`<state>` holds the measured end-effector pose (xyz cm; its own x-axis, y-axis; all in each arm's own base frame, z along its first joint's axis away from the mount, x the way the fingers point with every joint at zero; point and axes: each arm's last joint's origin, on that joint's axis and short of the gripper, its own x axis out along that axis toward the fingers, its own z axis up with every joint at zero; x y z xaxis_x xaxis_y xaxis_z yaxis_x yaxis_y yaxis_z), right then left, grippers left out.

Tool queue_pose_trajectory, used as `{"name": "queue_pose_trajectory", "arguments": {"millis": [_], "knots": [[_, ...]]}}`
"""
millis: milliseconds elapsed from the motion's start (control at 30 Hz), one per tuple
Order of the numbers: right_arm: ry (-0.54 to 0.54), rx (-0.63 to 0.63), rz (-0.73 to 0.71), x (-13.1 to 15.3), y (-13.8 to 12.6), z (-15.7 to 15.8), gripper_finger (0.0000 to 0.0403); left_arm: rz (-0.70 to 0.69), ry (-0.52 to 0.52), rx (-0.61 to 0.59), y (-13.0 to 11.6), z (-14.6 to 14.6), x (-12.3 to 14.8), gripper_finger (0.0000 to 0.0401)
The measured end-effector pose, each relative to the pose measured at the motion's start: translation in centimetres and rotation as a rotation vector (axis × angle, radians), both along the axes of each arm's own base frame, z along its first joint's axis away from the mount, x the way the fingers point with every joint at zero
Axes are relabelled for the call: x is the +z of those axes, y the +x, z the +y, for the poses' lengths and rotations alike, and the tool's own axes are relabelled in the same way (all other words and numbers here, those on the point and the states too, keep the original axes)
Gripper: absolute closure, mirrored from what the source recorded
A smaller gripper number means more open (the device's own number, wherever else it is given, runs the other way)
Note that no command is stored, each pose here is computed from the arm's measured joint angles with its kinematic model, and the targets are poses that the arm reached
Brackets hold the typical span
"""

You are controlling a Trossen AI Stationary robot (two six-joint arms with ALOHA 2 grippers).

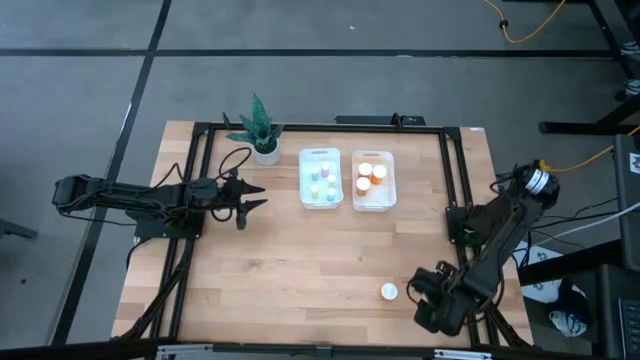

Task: Pick and place medicine bottles into bin by pill shape (circle, oval)
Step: Put the orange pill bottle into the right white bin

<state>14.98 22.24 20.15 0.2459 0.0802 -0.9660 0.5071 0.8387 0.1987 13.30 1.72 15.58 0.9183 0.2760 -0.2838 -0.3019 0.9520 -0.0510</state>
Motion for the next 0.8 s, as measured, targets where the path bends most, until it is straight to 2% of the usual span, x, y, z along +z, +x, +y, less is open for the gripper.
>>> {"name": "queue_pose_trajectory", "arguments": {"millis": [267, 500, 667, 800], "knots": [[-0.107, 0.046, -0.003, -1.8, 0.4, 0.5, 0.0200, 0.000, 0.000, 0.000, 0.0, 0.0, 0.0, 0.0246], [-0.139, 0.098, -0.009, -2.4, 0.6, 0.7, 0.0199, 0.000, 0.000, 0.000, 0.0, 0.0, 0.0, 0.0246], [-0.152, 0.089, -0.037, -2.4, 0.8, 0.6, 0.0201, 0.000, 0.000, 0.000, 0.0, 0.0, 0.0, 0.0246], [-0.210, 0.099, -0.105, -2.3, 1.0, 0.5, 0.0192, 0.000, 0.000, 0.000, 0.0, 0.0, 0.0, 0.0246]]}}
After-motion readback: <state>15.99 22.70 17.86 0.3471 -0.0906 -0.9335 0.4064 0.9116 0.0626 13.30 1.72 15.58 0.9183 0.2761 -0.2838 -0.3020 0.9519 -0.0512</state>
